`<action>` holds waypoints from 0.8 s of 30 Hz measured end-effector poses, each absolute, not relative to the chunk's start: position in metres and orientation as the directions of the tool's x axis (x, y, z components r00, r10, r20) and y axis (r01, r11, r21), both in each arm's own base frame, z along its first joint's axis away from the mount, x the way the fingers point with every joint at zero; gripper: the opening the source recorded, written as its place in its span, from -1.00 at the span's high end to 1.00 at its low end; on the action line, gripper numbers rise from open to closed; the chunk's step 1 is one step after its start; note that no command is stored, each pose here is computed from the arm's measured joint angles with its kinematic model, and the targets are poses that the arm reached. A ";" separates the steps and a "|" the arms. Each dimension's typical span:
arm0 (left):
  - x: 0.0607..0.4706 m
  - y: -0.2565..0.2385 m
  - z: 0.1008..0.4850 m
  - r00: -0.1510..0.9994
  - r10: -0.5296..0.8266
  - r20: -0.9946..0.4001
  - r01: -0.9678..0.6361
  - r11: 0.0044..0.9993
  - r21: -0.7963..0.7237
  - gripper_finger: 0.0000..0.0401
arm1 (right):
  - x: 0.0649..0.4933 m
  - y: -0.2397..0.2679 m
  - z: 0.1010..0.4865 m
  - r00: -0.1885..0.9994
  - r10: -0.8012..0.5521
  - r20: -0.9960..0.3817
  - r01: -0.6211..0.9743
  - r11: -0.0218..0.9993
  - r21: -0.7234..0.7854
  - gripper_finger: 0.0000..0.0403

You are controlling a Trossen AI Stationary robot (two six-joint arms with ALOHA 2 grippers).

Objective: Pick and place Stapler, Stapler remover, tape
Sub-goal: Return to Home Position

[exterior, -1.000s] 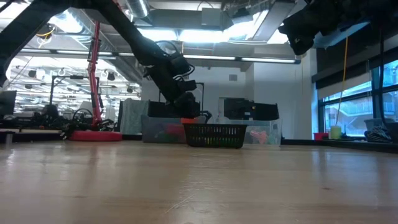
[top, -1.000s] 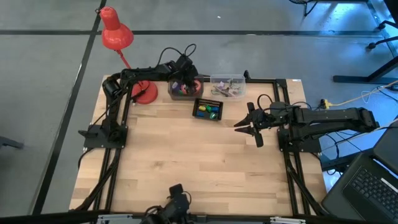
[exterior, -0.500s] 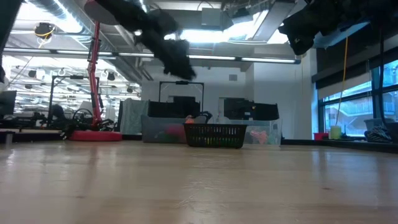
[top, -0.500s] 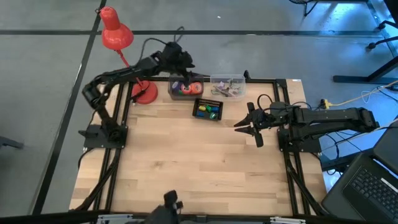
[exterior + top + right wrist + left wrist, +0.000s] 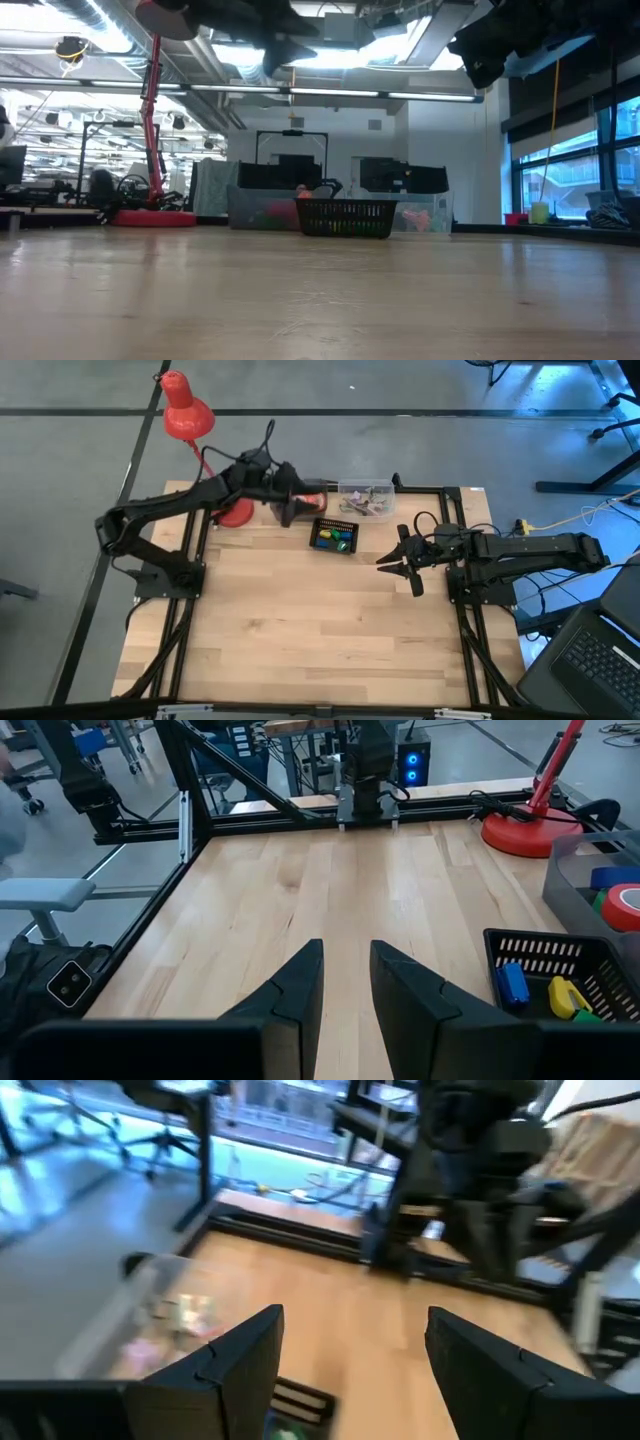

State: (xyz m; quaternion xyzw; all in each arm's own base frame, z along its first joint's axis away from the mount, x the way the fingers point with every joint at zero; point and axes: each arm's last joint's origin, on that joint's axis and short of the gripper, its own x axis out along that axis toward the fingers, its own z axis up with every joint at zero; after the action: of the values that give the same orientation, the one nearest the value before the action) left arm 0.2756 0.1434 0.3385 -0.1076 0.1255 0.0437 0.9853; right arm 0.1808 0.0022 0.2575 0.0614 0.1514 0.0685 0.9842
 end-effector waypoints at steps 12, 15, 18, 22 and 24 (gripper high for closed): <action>0.278 0.103 0.347 0.956 -0.181 -0.230 0.022 0.828 -0.561 -0.17 | 0.181 0.002 0.257 0.945 0.153 -0.290 -0.116 0.983 0.141 0.56; 0.263 0.089 0.366 0.955 -0.241 -0.172 0.160 0.908 -0.387 -0.17 | 0.181 0.002 0.257 0.945 0.154 -0.289 -0.116 0.983 0.142 0.56; 0.240 0.068 0.385 0.958 -0.257 -0.128 0.222 0.946 -0.237 -0.17 | 0.181 0.002 0.257 0.945 0.153 -0.290 -0.117 0.983 0.141 0.56; 0.202 0.044 0.387 0.967 -0.240 -0.082 0.237 0.971 -0.040 -0.17 | 0.181 0.002 0.257 0.945 0.154 -0.289 -0.117 0.983 0.141 0.56; 0.183 0.034 0.379 0.973 -0.220 -0.066 0.222 0.975 0.026 -0.17 | 0.181 0.002 0.257 0.945 0.153 -0.290 -0.116 0.983 0.141 0.56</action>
State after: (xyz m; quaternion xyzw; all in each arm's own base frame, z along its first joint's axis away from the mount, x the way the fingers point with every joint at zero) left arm 0.1832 0.0338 0.3787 0.0168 0.0313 -0.1114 0.9931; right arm 0.1809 0.0022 0.2574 0.0610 0.1515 0.0684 0.9842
